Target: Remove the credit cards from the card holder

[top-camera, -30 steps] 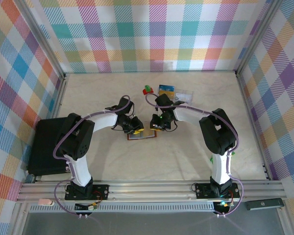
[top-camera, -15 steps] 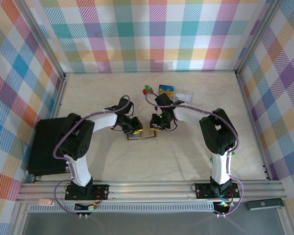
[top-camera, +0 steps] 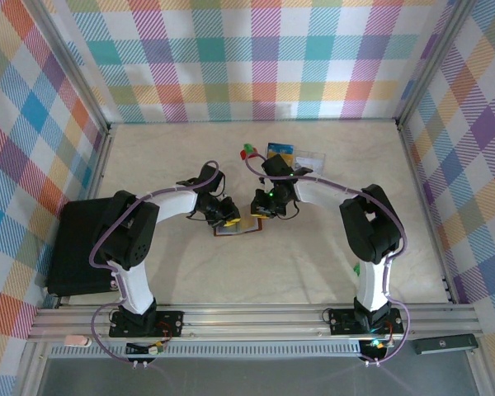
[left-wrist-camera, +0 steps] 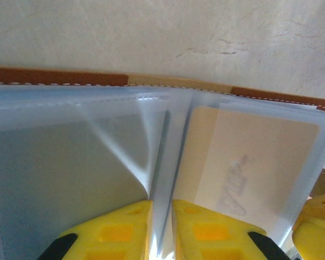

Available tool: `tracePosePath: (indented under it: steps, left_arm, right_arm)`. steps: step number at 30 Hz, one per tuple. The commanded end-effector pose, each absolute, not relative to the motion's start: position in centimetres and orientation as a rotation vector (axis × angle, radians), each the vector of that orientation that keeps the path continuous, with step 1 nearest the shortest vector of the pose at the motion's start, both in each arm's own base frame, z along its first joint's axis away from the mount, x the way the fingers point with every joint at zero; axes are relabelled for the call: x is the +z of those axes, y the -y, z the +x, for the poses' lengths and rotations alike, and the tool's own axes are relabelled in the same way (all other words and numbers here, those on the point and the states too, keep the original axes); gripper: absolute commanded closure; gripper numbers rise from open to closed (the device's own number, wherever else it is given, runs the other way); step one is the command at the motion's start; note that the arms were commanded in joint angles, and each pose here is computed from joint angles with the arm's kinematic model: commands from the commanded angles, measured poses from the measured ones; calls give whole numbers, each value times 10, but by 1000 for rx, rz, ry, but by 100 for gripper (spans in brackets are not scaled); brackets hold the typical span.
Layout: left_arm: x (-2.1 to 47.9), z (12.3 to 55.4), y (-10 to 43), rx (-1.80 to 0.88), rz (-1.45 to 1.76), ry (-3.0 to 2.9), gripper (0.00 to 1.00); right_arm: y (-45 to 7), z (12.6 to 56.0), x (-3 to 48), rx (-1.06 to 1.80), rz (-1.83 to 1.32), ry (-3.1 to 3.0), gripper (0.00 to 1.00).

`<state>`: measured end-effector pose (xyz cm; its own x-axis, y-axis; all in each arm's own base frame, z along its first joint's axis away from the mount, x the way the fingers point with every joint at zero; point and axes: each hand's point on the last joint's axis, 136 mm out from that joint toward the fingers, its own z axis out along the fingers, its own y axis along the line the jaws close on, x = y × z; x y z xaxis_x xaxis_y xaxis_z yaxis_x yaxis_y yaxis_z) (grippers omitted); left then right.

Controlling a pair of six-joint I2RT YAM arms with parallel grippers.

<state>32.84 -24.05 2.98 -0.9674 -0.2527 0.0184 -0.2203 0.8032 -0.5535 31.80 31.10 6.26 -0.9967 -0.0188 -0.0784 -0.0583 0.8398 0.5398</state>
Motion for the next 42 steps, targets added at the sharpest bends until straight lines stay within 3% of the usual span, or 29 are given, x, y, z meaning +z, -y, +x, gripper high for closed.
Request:
tracePosePath:
  steps: [1, 21, 29, 35, 42]
  left_arm:
    - [18, 318, 227, -804, -416, -2995, 82]
    - [21, 319, 229, -809, -409, -2994, 86]
    - [27, 321, 230, -818, -401, -2983, 86]
    - [65, 330, 233, -886, -468, -2887, 75]
    - [75, 332, 210, -846, -577, -2830, 73]
  right_arm:
    - [-319, 320, 87, 958, -71, -2915, 83]
    - [-314, 316, 85, 908, -61, -2957, 96]
    - [-318, 315, 89, 940, -87, -2952, 96]
    - [-335, 312, 105, 1127, -135, -2895, 90]
    - [-343, 313, 105, 1189, -139, -2890, 85]
